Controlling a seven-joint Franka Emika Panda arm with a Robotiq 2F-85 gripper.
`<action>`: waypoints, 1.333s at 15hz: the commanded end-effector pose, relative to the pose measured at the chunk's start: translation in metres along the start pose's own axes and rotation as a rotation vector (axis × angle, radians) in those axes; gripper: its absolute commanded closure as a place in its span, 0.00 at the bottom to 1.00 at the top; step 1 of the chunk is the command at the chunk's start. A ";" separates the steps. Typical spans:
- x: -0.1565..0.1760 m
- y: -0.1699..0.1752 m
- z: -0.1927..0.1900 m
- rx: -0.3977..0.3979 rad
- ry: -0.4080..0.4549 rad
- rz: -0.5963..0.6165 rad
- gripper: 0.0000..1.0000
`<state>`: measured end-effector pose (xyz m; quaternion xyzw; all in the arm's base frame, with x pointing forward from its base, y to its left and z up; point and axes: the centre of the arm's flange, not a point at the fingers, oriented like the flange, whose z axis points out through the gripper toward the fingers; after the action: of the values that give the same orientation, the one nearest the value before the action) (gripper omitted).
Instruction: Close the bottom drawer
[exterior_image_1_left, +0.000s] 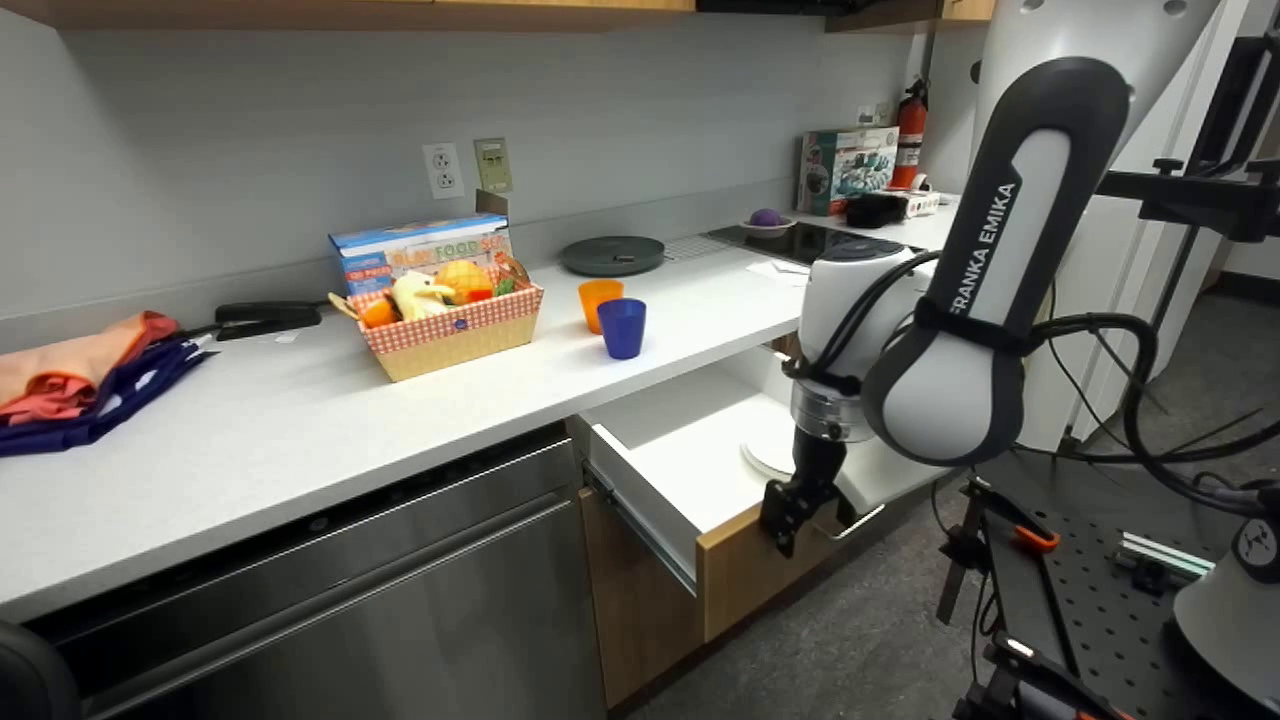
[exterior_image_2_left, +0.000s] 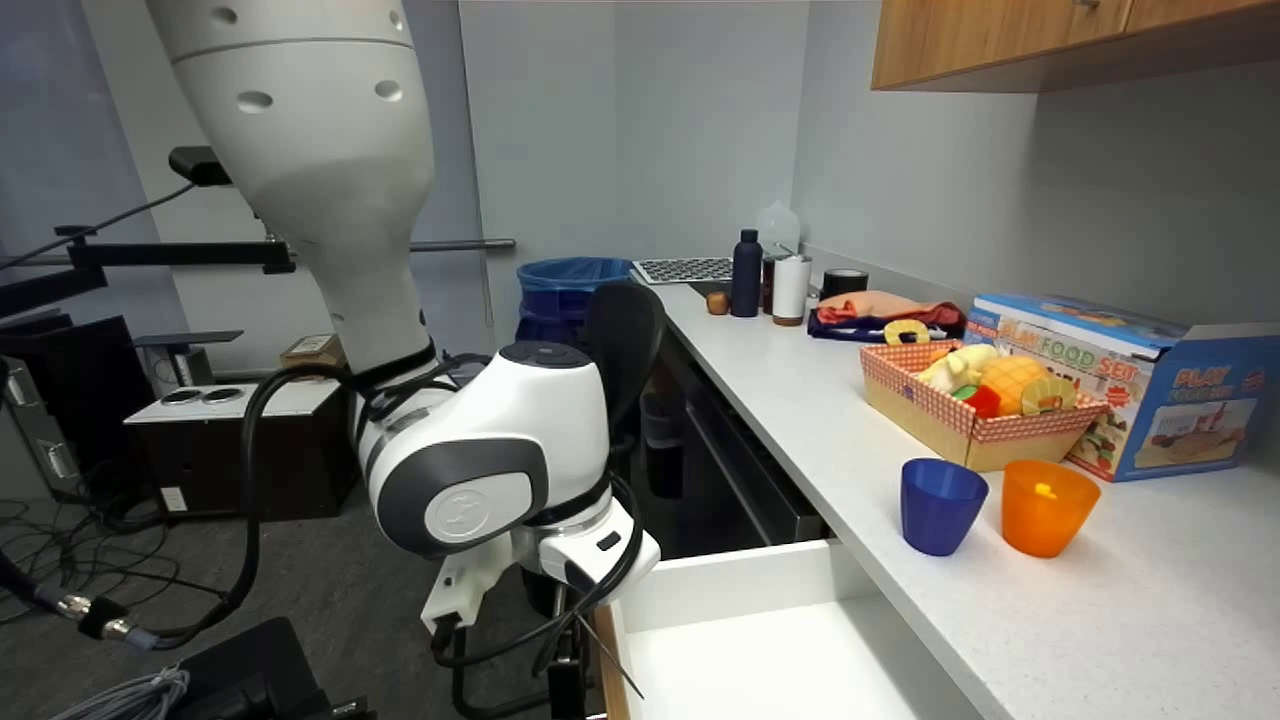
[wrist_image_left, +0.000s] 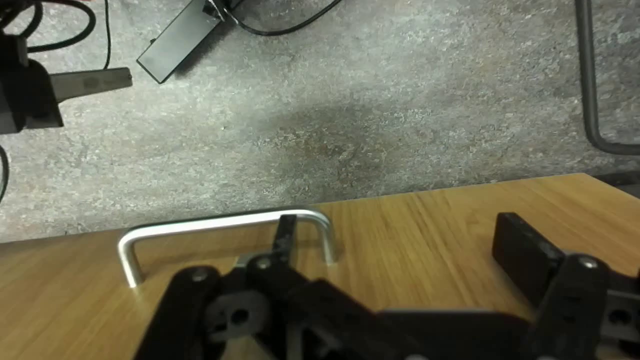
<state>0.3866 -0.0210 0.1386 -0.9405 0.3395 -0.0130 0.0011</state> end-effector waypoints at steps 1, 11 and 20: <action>0.033 0.006 0.015 -0.024 0.059 -0.018 0.00; 0.129 0.011 0.020 -0.041 0.169 0.007 0.00; 0.219 0.002 0.044 -0.106 0.328 0.024 0.00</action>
<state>0.5198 -0.1406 0.1173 -0.9269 0.3503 -0.1144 -0.0718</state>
